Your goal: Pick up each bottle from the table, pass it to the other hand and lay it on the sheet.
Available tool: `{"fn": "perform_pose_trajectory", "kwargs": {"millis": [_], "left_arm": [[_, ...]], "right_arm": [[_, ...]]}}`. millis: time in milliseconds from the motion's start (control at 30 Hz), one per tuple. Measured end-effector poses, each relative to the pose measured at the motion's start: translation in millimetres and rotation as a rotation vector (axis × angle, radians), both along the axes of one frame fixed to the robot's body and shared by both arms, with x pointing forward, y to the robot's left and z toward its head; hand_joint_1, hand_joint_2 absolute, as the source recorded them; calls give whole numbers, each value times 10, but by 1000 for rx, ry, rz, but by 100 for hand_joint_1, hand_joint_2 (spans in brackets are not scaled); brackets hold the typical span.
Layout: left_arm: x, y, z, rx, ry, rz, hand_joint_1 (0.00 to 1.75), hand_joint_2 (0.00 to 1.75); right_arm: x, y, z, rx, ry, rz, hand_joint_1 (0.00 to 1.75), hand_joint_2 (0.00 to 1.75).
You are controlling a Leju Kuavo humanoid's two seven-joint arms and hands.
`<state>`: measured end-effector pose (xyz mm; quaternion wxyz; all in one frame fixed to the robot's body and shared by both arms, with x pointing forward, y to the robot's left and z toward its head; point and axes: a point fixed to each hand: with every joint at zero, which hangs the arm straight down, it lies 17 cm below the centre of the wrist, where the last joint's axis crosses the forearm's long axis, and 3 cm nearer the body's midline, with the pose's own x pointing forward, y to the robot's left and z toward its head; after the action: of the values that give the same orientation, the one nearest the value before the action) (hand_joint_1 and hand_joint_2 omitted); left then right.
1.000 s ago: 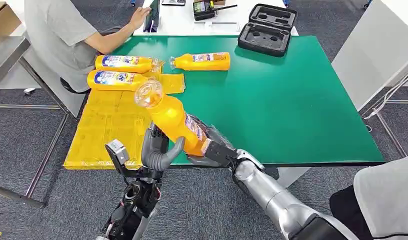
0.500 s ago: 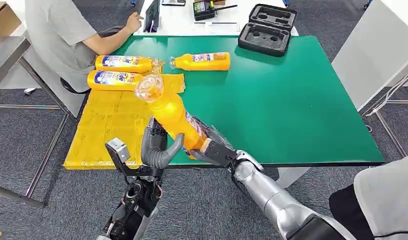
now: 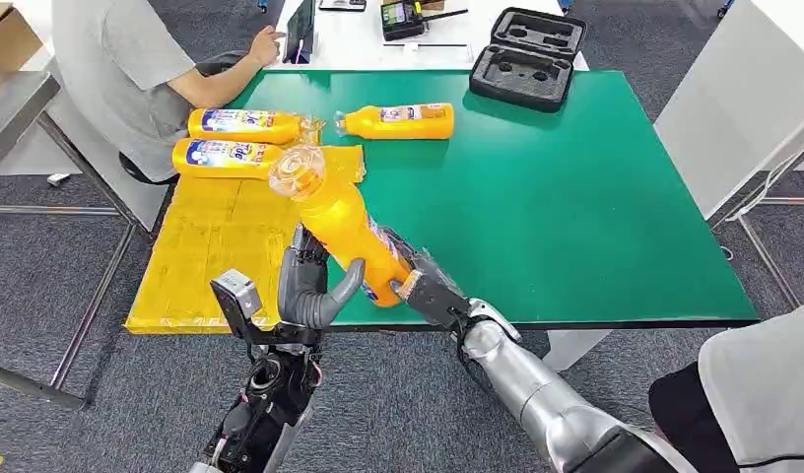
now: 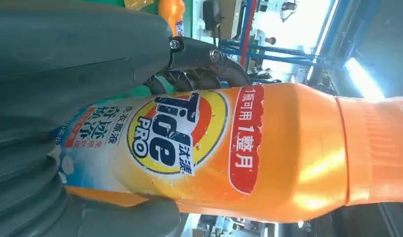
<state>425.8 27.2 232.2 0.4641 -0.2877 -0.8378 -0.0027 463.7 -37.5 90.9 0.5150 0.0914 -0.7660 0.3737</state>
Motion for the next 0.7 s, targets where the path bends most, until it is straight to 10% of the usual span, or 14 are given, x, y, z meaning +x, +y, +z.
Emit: {"fn": "perform_pose_trajectory", "kwargs": {"millis": [700], "left_arm": [[149,293,190,117,-76,255,175,175]], "right_arm": [[81,-186,115,34,-50,-85,0,0]]}}
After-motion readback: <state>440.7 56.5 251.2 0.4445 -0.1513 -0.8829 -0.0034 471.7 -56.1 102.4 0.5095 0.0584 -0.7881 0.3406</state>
